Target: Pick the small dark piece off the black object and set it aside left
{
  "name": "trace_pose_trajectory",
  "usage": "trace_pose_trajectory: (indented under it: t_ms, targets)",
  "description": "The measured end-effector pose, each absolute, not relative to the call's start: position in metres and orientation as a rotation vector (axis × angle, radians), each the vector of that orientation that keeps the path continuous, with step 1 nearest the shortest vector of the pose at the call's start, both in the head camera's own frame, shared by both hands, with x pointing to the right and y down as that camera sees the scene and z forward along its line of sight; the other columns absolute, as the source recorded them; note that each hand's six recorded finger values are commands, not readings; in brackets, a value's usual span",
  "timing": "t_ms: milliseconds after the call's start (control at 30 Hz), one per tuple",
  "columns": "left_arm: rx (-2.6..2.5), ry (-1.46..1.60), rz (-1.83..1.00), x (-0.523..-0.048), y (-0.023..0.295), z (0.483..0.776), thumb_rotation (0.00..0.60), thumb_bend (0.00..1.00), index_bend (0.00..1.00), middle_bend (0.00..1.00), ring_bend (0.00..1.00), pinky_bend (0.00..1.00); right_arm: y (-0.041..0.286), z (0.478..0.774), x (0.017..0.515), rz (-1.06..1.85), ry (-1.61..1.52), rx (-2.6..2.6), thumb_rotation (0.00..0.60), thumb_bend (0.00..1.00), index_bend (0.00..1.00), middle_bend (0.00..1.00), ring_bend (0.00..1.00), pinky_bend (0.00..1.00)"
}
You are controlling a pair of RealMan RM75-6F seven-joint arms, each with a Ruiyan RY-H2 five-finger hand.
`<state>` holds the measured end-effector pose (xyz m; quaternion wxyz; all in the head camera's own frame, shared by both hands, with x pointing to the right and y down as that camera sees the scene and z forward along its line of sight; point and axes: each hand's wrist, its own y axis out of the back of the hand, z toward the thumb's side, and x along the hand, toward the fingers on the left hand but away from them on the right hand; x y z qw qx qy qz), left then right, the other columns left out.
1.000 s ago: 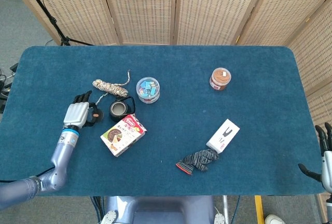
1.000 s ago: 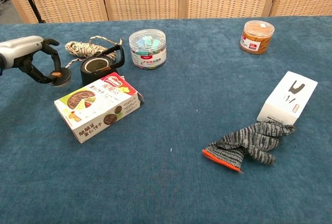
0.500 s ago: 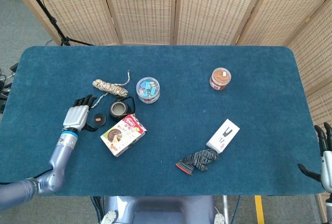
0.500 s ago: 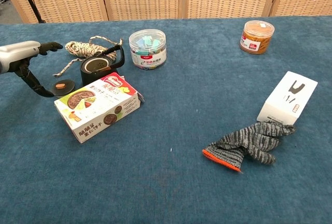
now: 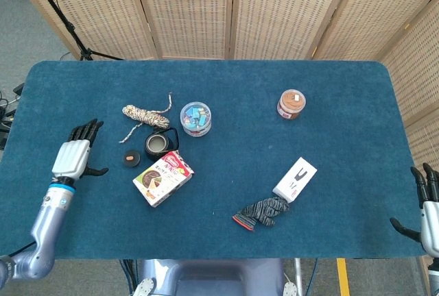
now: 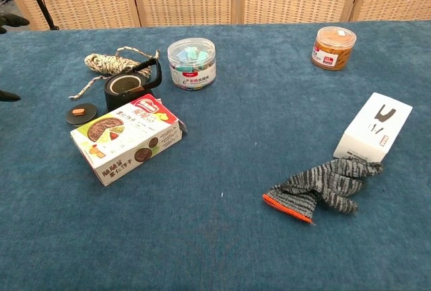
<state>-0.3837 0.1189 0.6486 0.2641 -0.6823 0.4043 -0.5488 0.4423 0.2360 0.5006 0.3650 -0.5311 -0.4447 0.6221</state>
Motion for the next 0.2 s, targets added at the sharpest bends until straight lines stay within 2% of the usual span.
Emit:
trace_pose_trajectory:
  t_ms: [200]
  targets:
    - [-1.747, 1.179, -1.388, -0.423, 0.144, 0.615, 0.600, 0.10, 0.00, 0.00, 0.00, 0.00, 0.240, 0.497, 0.440, 1.582, -1.144, -1.372, 0.600, 0.00, 0.00, 0.00, 0.00, 0.00]
